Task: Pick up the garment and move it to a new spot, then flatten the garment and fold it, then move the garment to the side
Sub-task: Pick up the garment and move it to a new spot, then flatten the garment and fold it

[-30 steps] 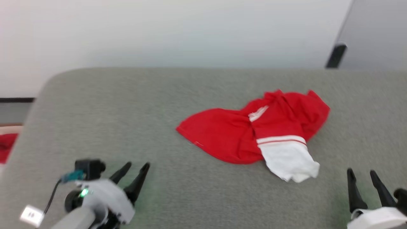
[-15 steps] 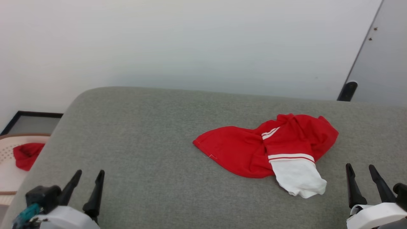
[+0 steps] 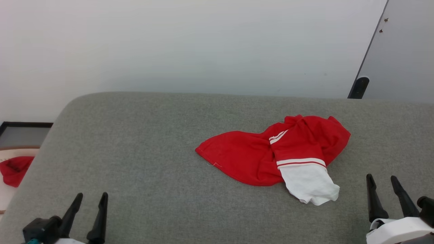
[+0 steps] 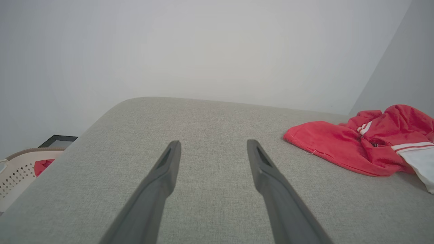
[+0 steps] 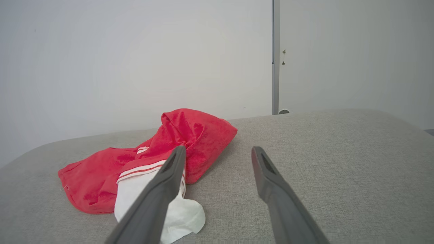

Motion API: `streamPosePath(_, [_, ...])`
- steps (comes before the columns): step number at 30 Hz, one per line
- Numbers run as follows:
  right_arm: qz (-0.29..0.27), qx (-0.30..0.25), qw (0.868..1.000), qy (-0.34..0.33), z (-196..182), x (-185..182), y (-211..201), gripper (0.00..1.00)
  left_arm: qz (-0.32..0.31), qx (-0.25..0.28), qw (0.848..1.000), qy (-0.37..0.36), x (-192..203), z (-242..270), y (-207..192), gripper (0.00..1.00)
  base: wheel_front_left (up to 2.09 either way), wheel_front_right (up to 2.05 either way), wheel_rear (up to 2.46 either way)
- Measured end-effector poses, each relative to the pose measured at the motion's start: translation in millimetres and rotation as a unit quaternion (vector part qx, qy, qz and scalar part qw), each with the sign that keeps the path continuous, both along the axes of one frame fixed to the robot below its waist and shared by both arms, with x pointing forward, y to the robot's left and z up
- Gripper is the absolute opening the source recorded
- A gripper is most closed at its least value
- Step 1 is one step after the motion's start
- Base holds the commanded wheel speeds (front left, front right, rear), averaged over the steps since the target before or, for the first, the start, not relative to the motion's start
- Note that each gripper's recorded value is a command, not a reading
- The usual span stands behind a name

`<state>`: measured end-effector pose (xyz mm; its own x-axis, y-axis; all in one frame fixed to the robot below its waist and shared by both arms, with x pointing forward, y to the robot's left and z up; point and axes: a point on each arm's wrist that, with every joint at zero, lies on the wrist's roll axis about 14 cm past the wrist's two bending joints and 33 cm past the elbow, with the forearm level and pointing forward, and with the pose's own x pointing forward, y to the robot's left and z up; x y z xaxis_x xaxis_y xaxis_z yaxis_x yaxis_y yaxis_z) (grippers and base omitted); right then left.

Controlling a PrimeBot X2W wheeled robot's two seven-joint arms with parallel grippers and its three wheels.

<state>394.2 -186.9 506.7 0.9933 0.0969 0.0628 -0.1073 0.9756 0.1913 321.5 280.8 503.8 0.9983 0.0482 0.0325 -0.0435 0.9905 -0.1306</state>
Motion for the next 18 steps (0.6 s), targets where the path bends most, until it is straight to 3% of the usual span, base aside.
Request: streamPosePath(18, [0.000, 0.006, 1.000, 0.005, -4.3, 0.1, 4.1, 1.00, -0.027, -0.008, 1.000, -0.011, 5.1, 4.5, -21.5, 1.00, 0.00, 0.00, 0.00])
